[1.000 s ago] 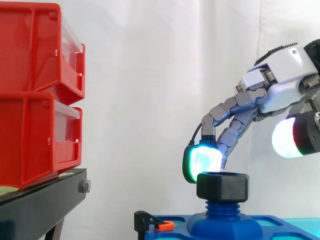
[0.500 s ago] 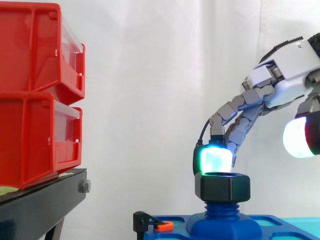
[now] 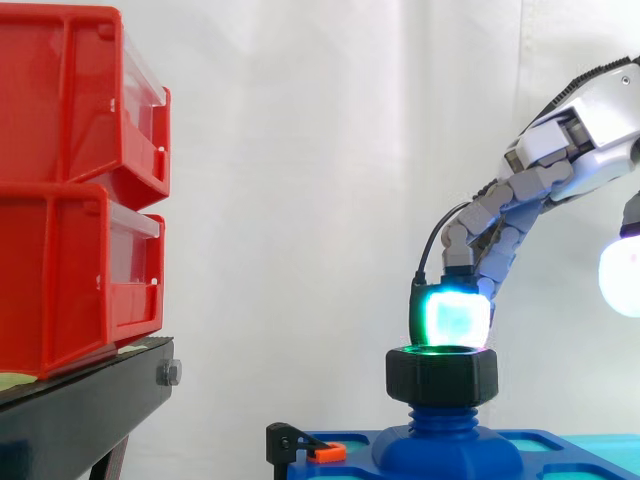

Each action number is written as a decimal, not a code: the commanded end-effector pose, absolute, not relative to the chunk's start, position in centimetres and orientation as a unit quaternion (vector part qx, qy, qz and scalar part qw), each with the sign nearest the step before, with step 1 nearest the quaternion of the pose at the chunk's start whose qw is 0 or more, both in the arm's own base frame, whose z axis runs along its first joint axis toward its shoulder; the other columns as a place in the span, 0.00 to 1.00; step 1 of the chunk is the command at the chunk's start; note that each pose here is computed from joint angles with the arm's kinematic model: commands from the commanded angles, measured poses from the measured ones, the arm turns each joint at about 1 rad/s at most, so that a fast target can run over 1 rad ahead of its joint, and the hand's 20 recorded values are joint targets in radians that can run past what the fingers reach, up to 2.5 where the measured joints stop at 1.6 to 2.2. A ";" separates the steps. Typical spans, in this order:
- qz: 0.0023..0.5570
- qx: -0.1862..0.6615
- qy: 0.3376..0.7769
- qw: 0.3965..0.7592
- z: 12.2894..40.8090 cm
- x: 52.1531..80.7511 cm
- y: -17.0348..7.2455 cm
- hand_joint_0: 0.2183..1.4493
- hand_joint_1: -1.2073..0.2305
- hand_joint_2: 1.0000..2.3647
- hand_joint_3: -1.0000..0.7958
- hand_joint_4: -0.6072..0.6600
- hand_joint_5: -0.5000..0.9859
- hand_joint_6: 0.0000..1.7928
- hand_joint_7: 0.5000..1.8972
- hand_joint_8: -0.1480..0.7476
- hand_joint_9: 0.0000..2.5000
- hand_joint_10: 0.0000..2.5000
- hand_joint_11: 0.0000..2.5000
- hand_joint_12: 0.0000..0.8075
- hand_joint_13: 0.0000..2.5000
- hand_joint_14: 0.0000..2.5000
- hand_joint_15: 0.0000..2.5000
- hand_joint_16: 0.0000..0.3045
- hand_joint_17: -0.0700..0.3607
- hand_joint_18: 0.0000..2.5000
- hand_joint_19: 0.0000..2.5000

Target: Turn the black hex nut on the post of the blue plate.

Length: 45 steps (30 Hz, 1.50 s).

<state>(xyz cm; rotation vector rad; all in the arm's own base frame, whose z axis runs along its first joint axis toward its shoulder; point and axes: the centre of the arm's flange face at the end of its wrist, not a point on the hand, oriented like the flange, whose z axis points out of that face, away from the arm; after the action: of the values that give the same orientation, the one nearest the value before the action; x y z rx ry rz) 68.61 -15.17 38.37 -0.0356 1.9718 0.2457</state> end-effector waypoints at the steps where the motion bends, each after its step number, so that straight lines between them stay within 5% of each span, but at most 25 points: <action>1: 0.102 -0.016 0.835 0.540 38.9 68.1 -15.0 0.20 0.48 0.00 0.28 0.61 0.21 0.28 0.37 0.37 0.20 0.00 0.10 0.40 0.24 0.01 0.12 0.14 0.39 0.15 0.13; 31: 0.140 0.022 0.819 0.557 41.6 69.0 -13.6 0.20 0.48 0.00 0.28 0.61 0.21 0.28 0.36 0.38 0.20 0.00 0.10 0.40 0.24 0.01 0.12 0.14 0.39 0.15 0.13; 37: 0.168 0.050 0.793 0.584 41.9 70.4 -12.6 0.20 0.48 0.00 0.28 0.61 0.21 0.28 0.36 0.38 0.20 0.00 0.11 0.40 0.24 0.01 0.12 0.14 0.39 0.15 0.14; 45: 0.168 0.050 0.776 0.605 38.7 71.6 -10.7 0.20 0.48 0.00 0.28 0.62 0.21 0.28 0.36 0.38 0.20 0.00 0.10 0.40 0.24 0.01 0.12 0.14 0.39 0.15 0.14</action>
<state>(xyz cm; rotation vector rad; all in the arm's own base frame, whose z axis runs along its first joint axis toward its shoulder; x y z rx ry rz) 71.06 -11.40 40.28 0.1126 1.8259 0.3930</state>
